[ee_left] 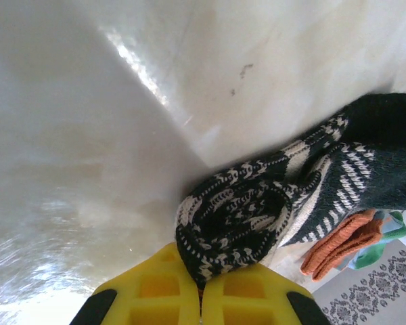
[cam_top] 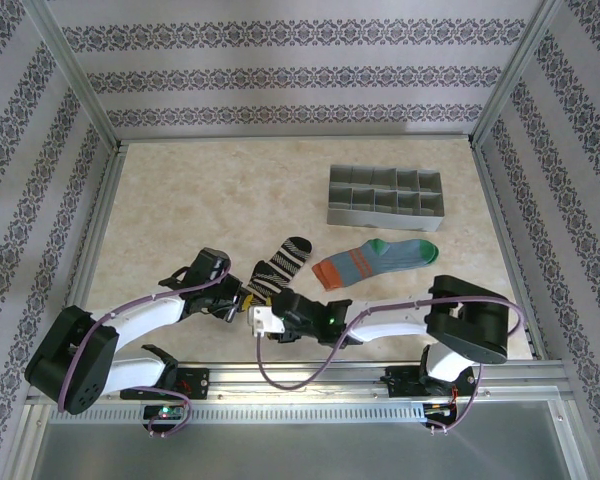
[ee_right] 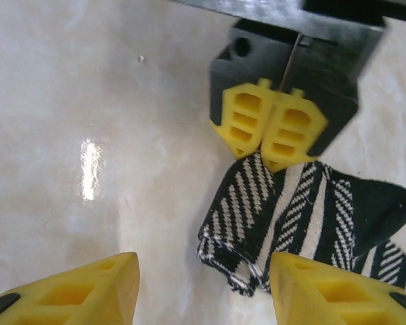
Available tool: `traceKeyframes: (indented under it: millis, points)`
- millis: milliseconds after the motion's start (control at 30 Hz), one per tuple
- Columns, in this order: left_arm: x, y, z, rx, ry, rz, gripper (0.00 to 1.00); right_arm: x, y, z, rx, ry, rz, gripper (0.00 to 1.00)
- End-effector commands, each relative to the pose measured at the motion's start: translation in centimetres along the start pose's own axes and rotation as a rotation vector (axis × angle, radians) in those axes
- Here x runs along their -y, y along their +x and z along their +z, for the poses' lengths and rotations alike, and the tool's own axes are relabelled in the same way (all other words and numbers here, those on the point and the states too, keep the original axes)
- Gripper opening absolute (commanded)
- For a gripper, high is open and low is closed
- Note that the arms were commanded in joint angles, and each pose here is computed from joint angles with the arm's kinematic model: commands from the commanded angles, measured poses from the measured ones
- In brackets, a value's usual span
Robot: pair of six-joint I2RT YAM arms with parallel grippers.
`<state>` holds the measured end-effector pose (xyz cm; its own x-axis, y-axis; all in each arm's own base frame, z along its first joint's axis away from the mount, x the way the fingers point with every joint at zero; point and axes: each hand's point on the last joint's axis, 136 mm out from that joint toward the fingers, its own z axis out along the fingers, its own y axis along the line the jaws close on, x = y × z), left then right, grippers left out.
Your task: Roll the socks
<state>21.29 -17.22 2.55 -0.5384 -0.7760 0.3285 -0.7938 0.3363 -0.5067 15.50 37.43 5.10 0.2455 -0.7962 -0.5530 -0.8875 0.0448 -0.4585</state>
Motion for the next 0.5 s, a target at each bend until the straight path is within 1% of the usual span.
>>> traceKeyframes:
  millis: [0,100,200,300,367,400,433,467]
  points:
    - [-5.5,-1.0,0.1,0.035,-0.188,-0.101,0.00,2.3,-0.8,1.4,-0.044,0.155,-0.117,0.51]
    - [-5.3,-1.1,0.1,0.032,-0.185,-0.102,0.00,2.4,-1.6,2.6,-0.041,0.149,-0.144,0.47]
    - [-5.1,-1.1,0.1,0.024,-0.177,-0.101,0.00,2.4,-0.7,4.3,-0.092,0.150,-0.143,0.38]
    - [-4.7,-1.1,-0.1,0.019,-0.162,-0.105,0.00,2.8,2.1,5.6,-0.188,0.153,-0.079,0.25]
    - [-4.2,-1.2,-0.5,0.018,-0.138,-0.109,0.00,2.7,3.6,5.7,-0.220,0.123,-0.014,0.11]
    - [-3.9,-1.3,-0.6,0.017,-0.124,-0.109,0.03,2.4,4.0,5.6,-0.224,0.091,0.009,0.06]
    - [-3.5,-1.3,-0.9,0.014,-0.106,-0.114,0.11,2.1,4.5,5.4,-0.227,0.062,0.036,0.00]
    - [-3.2,-1.5,-1.2,0.013,-0.085,-0.120,0.19,1.7,4.9,5.2,-0.219,0.024,0.066,0.00]
